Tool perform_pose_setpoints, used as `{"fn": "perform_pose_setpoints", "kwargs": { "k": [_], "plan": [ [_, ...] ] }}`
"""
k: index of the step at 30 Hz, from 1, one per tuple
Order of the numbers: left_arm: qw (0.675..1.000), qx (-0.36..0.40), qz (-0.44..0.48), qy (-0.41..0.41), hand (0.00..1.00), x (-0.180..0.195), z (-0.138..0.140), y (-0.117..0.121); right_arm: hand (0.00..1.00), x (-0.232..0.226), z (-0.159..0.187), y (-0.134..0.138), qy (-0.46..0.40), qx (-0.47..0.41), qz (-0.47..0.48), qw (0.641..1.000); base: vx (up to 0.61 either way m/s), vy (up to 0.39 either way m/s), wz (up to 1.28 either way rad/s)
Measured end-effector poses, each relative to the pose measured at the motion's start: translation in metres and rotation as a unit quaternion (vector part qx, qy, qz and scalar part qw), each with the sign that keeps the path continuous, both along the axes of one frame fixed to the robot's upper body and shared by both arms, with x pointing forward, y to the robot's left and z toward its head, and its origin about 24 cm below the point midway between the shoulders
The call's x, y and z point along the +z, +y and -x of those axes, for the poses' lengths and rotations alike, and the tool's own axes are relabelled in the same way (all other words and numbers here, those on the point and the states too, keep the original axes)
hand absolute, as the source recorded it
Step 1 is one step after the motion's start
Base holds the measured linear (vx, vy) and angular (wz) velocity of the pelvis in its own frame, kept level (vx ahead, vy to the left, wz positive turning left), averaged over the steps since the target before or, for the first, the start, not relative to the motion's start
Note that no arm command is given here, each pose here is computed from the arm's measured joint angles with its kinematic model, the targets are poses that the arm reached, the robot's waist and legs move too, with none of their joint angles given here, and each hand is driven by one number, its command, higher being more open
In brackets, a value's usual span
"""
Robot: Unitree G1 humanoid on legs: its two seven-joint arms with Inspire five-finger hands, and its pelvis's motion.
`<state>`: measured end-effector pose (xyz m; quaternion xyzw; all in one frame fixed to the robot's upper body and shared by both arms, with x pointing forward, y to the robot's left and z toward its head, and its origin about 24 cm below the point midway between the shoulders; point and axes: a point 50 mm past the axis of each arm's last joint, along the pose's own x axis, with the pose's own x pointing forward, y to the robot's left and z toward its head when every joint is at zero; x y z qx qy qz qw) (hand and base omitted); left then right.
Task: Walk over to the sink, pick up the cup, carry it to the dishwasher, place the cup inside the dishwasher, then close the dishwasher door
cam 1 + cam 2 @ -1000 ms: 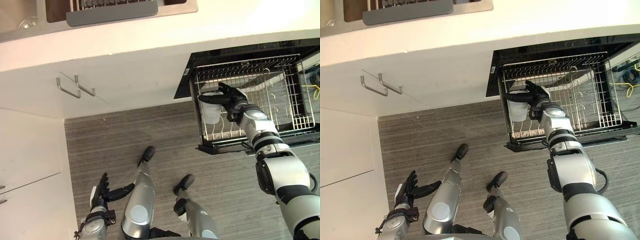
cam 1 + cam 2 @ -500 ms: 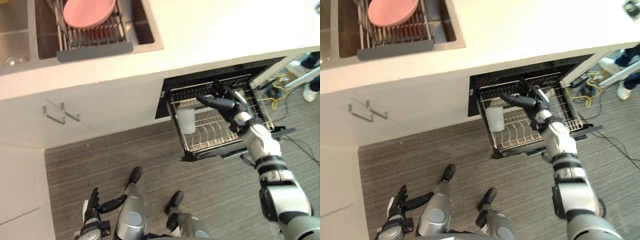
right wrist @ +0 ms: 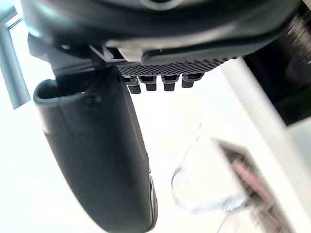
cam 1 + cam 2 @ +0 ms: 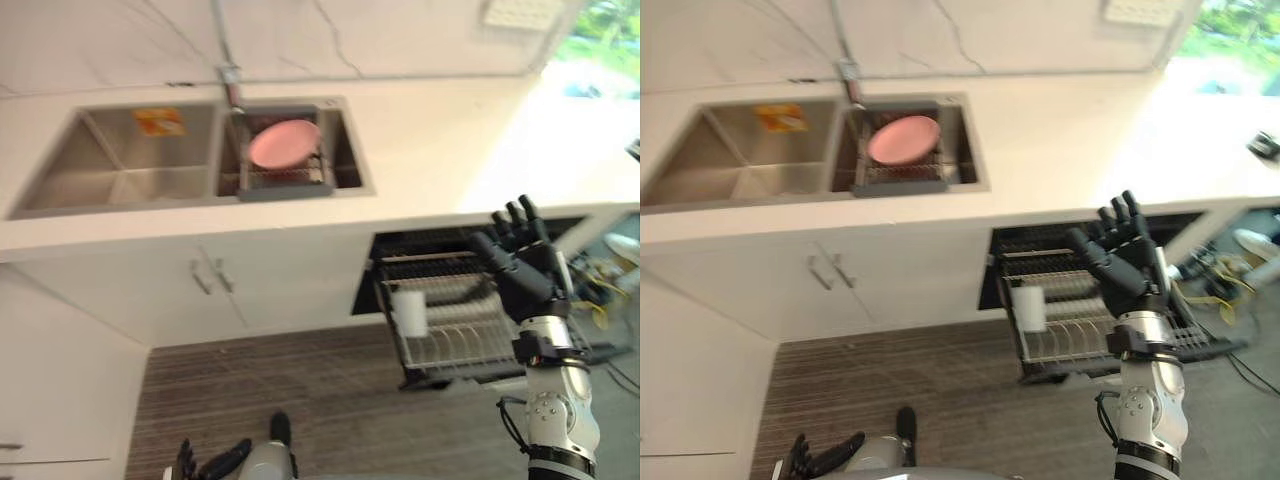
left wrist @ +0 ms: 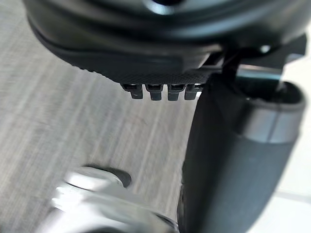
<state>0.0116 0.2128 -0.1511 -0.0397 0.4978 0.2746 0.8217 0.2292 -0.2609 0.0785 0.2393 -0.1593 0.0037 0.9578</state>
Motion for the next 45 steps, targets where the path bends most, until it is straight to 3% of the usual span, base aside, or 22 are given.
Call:
{"fn": "perform_pose_setpoints", "kwargs": {
  "k": [6,12,26,31,38,45],
  "plan": [
    [0.996,-0.064,-0.017,0.051,1.00,-0.005,-0.006,0.010,1.00,-0.011,0.015,0.021,0.001,0.011,-0.026,1.000,0.09,0.169,0.35],
    [0.993,-0.090,-0.013,0.077,1.00,-0.008,-0.005,0.016,1.00,0.008,0.040,0.015,-0.052,-0.029,-0.015,0.998,0.13,-0.021,0.61],
    [0.992,-0.097,-0.009,0.083,1.00,-0.010,-0.001,0.013,1.00,0.016,0.029,0.018,-0.073,-0.027,-0.026,0.997,0.13,-0.054,-0.17],
    [0.998,-0.046,-0.001,0.044,1.00,-0.010,-0.009,0.005,1.00,0.016,0.030,0.025,-0.069,-0.004,-0.015,0.998,0.02,0.004,-0.09],
    [0.998,-0.034,0.003,0.054,1.00,-0.011,0.008,-0.008,1.00,0.032,0.019,0.041,-0.117,0.029,-0.007,0.993,0.19,0.215,-0.26],
    [0.995,-0.073,-0.011,0.073,1.00,-0.011,0.009,0.002,1.00,0.041,0.010,0.054,-0.152,0.067,0.000,0.986,0.29,0.252,-0.28]
  ]
}}
